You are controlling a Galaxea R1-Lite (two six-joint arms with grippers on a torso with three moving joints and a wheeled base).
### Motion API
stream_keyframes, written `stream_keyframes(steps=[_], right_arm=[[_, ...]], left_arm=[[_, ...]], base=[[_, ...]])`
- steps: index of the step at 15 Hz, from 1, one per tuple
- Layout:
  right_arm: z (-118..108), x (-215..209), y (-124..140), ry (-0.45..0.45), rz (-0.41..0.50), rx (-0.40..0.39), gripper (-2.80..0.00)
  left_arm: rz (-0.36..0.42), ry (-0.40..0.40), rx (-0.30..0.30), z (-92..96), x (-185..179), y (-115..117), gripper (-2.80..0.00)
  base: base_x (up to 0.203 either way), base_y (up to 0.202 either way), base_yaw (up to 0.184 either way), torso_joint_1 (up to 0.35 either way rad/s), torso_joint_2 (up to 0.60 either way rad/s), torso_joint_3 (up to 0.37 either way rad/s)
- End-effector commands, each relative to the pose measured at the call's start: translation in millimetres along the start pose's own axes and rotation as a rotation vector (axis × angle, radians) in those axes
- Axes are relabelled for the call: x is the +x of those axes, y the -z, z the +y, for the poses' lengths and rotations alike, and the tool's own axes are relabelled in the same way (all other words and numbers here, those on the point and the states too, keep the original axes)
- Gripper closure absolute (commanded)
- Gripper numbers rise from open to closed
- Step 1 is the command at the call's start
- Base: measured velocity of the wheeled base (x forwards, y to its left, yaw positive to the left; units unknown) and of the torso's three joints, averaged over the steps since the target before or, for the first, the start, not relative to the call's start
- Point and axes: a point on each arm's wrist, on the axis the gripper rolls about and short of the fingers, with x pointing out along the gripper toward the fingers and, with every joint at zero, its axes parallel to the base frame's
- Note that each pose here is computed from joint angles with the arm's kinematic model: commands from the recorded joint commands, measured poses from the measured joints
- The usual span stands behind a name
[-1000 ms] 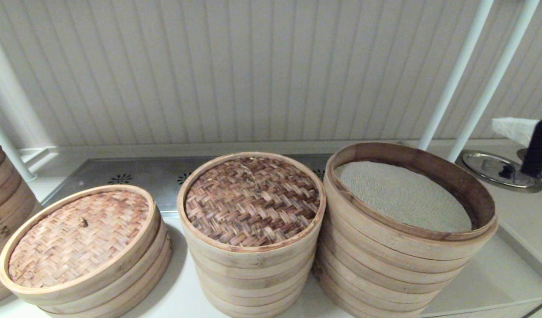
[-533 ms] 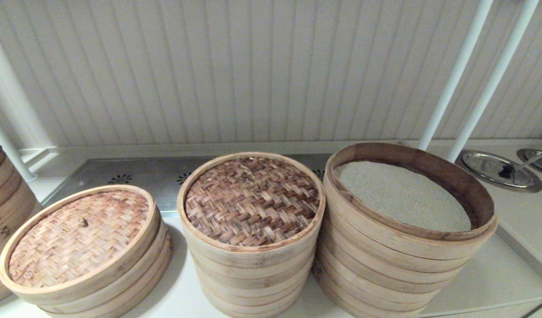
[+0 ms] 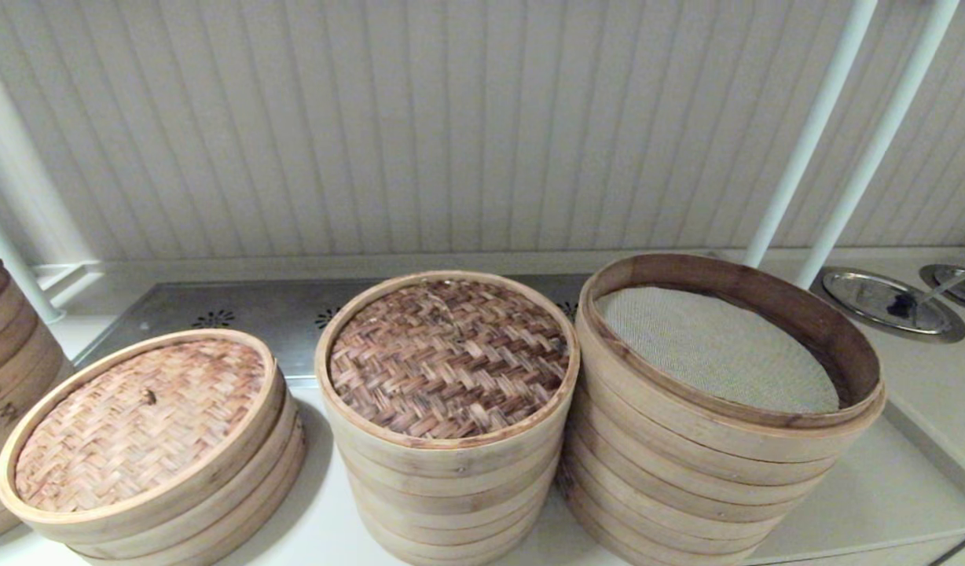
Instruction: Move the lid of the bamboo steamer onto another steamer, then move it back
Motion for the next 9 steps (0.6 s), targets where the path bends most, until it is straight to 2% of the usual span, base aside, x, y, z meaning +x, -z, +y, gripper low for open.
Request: stream_keyframes(steps=[1,4,7,9], right_arm=[[-4.4,-5.4,25.9,-0.006,0.012,0.022,0.0],[-8.1,-9.6,48.1,-0.001,0.011,0.033,0.0],[-9.5,-10.0,68.0,-0.038,-0.07,0.06,0.0],[-7.8,-7.8,71.8,-0.096,-0.103,0.055,0.0]], left_arm=[[-0.001,-0.001,-0.001,0.0,0.0,0.0,0.0],[0.0,-0.001,-0.001,0.0,0.0,0.0,0.0],[-0.001,-0.001,-0.001,0.0,0.0,0.0,0.0],[0.001,-0.001,-0.001,0.0,0.1,-0.1,0.0]], base=[[0.0,0.0,0.0,0.0,0.0,0.0],[0.0,0.0,0.0,0.0,0.0,0.0],[0.0,0.0,0.0,0.0,0.0,0.0],[0.0,0.0,0.0,0.0,0.0,0.0]])
